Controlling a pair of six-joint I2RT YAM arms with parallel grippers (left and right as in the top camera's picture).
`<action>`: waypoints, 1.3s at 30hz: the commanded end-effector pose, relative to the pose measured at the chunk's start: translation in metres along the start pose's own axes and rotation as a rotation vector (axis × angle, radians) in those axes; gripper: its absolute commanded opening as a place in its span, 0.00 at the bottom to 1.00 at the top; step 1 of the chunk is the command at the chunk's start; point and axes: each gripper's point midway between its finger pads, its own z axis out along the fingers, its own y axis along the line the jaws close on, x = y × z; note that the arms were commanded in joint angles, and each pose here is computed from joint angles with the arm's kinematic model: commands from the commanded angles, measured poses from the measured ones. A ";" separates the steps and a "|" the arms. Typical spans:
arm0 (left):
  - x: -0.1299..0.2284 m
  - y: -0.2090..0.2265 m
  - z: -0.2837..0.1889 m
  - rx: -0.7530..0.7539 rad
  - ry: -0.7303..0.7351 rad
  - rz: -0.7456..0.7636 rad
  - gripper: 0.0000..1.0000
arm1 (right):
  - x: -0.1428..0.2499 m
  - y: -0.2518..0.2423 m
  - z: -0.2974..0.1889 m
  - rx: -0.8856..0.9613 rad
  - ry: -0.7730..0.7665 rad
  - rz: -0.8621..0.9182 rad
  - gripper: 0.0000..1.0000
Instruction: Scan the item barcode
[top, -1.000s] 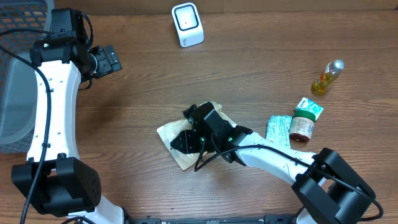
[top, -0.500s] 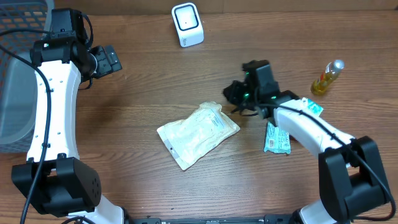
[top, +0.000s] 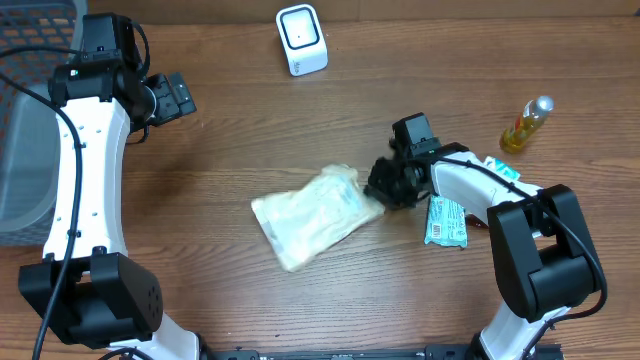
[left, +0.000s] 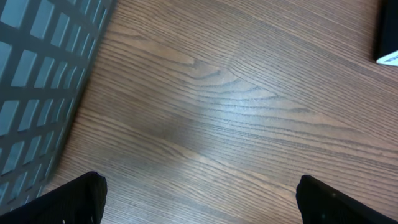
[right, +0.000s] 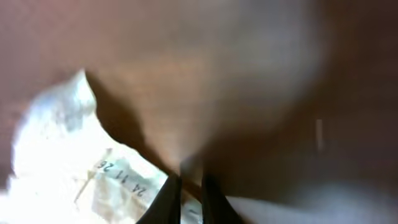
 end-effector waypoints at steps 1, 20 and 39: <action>0.001 0.002 0.002 -0.007 0.005 0.018 1.00 | 0.036 -0.014 0.006 0.041 0.150 0.088 0.10; 0.001 0.002 0.002 -0.008 0.005 0.018 1.00 | 0.083 0.060 -0.032 0.088 0.233 -0.241 0.06; 0.001 0.001 0.002 -0.005 0.006 0.018 1.00 | -0.047 0.092 -0.065 0.141 -0.283 -0.532 0.71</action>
